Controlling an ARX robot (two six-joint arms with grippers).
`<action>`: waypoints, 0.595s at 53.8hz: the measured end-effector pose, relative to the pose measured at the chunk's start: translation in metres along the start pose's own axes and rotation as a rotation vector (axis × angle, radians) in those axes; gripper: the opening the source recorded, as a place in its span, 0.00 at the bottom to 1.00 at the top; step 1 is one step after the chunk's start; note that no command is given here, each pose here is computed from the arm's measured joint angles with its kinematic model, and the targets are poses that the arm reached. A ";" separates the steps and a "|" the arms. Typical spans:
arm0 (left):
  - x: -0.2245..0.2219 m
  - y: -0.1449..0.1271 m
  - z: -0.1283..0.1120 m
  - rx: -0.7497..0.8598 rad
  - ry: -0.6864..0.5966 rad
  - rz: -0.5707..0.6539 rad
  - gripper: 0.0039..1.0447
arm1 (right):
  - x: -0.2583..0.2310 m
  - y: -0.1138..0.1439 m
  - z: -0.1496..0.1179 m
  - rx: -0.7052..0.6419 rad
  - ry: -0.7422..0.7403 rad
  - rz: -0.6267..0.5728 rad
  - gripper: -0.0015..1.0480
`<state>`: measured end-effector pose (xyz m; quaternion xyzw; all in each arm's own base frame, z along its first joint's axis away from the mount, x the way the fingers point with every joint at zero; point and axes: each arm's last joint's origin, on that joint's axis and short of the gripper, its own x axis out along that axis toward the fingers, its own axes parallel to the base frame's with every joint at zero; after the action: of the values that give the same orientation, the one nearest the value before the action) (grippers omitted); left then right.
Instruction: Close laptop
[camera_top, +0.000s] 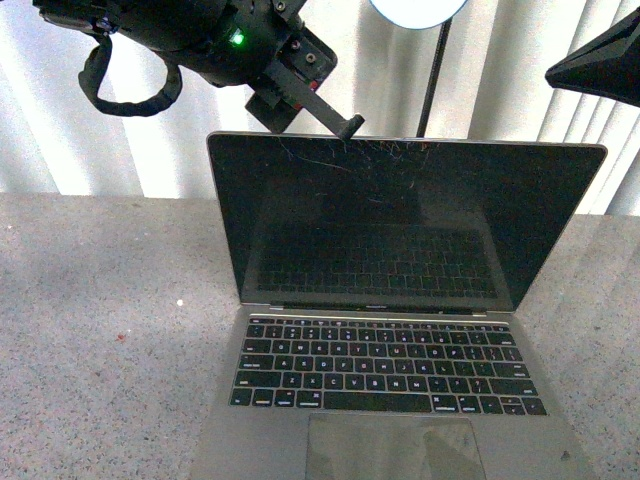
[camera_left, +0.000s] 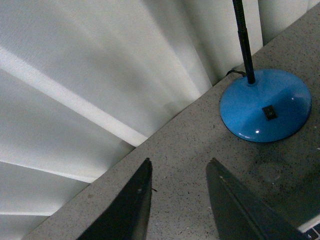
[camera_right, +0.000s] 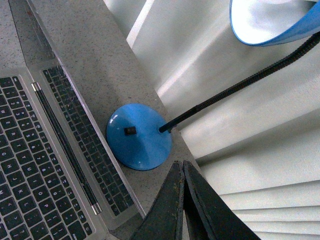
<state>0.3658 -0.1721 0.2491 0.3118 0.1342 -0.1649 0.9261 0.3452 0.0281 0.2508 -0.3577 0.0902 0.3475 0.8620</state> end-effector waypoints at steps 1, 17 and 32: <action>0.000 0.000 0.001 0.005 -0.001 -0.007 0.20 | 0.001 0.000 0.000 -0.001 0.001 0.002 0.03; 0.006 0.003 0.011 0.117 0.022 -0.065 0.03 | 0.008 0.000 0.002 -0.037 0.024 0.027 0.03; 0.005 -0.004 0.003 0.186 0.119 -0.144 0.03 | 0.011 0.004 0.000 -0.069 0.053 0.056 0.03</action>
<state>0.3695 -0.1782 0.2476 0.3949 0.1950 -0.2240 0.8694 0.3508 0.0359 0.2440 -0.3938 0.1111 0.3649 0.8363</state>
